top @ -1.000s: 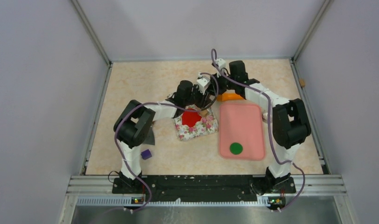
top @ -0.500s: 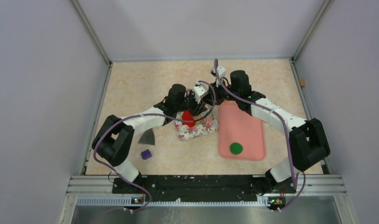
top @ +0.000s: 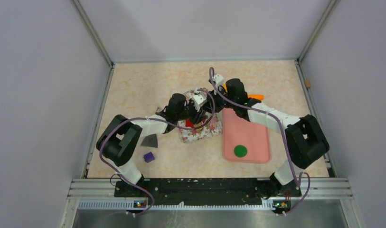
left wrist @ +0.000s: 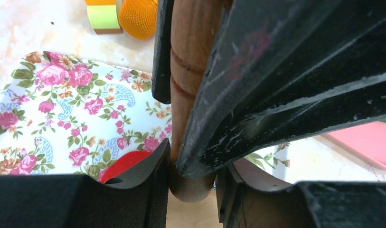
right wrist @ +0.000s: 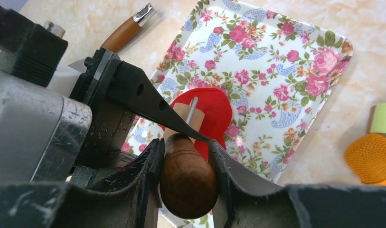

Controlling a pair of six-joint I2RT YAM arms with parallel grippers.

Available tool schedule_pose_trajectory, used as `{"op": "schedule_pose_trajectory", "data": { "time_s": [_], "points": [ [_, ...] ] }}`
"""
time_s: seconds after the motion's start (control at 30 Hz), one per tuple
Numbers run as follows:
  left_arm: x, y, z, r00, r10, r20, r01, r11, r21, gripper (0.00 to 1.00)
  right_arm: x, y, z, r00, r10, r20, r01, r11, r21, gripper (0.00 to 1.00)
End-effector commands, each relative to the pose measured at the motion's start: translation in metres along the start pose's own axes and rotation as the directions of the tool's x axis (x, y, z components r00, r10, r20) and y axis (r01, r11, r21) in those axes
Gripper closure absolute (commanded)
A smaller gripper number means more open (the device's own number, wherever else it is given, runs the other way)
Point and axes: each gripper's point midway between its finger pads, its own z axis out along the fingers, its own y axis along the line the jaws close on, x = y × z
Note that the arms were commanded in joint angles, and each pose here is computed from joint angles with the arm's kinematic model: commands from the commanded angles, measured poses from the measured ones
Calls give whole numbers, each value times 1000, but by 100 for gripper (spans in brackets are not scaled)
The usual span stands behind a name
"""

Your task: Roll out the dumpling wrappers from the dough

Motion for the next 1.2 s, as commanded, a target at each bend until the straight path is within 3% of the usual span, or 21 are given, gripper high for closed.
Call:
{"op": "schedule_pose_trajectory", "data": {
  "time_s": [0.0, 0.27, 1.17],
  "points": [
    [37, 36, 9, 992, -115, -62, 104, 983, -154, 100, 50, -5, 3, 979, -127, -159, 133, 991, 22, 100],
    [44, 38, 32, 983, -164, -79, 153, 980, -127, 100, 64, -26, -1, 974, -97, -204, 113, 991, 68, 100],
    [11, 28, 82, 941, -335, -46, 336, 942, 5, 100, 73, -78, -29, 968, 40, -248, 6, 983, 182, 100]
  ]
}}
